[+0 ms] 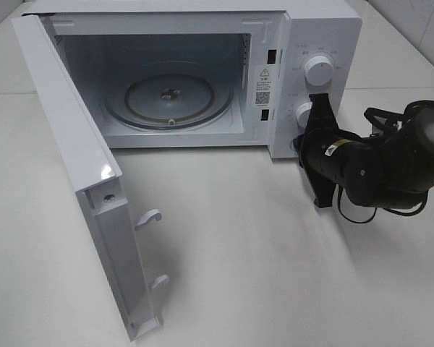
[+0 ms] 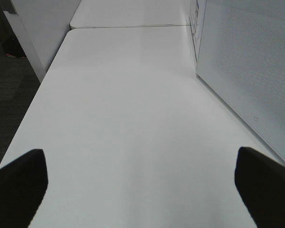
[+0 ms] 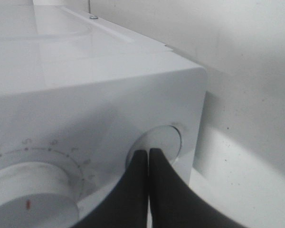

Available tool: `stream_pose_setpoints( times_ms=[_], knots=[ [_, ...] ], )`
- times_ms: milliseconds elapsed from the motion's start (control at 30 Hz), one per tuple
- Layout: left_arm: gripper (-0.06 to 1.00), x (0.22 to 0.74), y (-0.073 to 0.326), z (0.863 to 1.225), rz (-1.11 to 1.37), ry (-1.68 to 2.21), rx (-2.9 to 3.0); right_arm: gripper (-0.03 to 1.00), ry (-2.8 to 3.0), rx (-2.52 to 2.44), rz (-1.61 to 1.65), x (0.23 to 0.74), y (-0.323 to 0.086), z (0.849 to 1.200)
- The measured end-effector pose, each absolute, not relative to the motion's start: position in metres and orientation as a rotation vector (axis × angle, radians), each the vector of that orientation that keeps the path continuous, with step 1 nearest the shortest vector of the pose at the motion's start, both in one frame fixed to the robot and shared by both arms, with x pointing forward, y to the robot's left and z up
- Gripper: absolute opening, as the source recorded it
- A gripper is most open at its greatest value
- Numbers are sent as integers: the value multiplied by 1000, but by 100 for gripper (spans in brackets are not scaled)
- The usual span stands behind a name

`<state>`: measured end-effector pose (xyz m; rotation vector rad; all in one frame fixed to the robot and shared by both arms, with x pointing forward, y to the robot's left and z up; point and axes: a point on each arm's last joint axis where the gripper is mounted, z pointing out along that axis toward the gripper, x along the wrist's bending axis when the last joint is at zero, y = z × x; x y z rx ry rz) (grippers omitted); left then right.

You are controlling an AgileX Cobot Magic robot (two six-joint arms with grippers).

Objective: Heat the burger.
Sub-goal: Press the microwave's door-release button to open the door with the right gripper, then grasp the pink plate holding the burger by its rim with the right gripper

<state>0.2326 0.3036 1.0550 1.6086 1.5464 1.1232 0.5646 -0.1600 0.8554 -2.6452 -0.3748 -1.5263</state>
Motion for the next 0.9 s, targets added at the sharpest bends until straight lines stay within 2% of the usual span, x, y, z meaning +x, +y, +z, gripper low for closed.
stream_pose_setpoints(
  times_ms=[600, 900],
  knots=[
    [100, 233, 304, 1055, 1123, 1546, 1609, 0, -394, -2658, -1510, 543, -170, 864],
    [100, 233, 304, 1055, 1123, 1546, 1609, 0, -612, -2704, -1504, 520, -181, 883]
  ],
)
